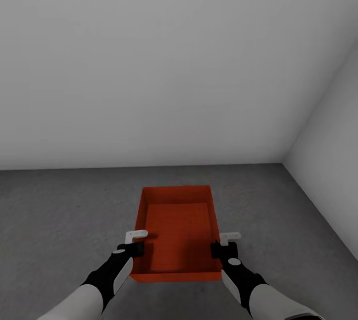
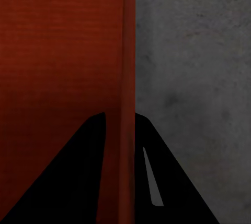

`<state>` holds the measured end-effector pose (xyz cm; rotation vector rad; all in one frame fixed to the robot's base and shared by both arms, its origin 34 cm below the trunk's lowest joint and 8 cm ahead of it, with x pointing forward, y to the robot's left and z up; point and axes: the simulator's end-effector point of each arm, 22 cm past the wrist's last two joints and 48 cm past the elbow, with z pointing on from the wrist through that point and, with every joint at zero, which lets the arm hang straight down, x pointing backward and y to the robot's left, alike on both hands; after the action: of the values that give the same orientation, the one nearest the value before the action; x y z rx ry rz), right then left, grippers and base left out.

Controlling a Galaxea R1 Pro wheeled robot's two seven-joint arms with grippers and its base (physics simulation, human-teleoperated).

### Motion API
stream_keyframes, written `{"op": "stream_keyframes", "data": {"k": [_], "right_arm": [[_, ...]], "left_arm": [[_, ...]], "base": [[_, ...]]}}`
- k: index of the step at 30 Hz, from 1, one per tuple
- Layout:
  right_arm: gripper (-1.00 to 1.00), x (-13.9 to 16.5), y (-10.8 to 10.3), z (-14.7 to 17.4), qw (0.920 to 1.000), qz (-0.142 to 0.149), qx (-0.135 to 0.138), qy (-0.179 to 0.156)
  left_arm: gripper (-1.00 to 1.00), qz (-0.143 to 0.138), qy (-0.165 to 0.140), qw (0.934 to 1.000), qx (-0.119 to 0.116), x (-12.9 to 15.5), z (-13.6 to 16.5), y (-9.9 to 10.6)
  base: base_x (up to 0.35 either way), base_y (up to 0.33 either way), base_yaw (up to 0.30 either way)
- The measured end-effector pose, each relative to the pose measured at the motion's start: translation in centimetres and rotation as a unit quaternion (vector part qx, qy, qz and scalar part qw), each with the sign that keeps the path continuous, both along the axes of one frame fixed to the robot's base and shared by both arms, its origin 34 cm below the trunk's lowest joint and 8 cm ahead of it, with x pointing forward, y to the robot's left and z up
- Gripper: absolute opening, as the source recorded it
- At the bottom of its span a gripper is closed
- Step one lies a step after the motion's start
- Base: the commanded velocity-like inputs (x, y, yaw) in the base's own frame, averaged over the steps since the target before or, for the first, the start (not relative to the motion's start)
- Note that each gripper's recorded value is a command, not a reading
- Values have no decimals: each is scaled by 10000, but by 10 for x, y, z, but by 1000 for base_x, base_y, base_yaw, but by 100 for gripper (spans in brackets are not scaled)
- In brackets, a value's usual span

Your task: Move the two storage containers from the living room to the garage. In the garage, place one container on the floor and stack the other container on top of it (either order is fine).

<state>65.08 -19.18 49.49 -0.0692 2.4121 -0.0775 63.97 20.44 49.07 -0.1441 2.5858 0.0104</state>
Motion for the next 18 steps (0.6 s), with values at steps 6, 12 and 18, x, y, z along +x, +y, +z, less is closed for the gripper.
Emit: {"op": "stream_keyframes", "data": {"k": [6,12,18], "right_arm": [[-100,-1,0,-11,10000,-1,-1,-2],[-100,-2,0,-22,10000,2,-6,-3],[-100,-3,0,-33,10000,5,-8,-7]], "left_arm": [[-100,-1,-2,10000,0,-1,-11,0],[-100,3,-2,10000,-2,-2,-22,0],[-100,6,-6,10000,-4,-3,-34,0]], "base": [[0,0,0],[0,0,0],[0,0,0]]}}
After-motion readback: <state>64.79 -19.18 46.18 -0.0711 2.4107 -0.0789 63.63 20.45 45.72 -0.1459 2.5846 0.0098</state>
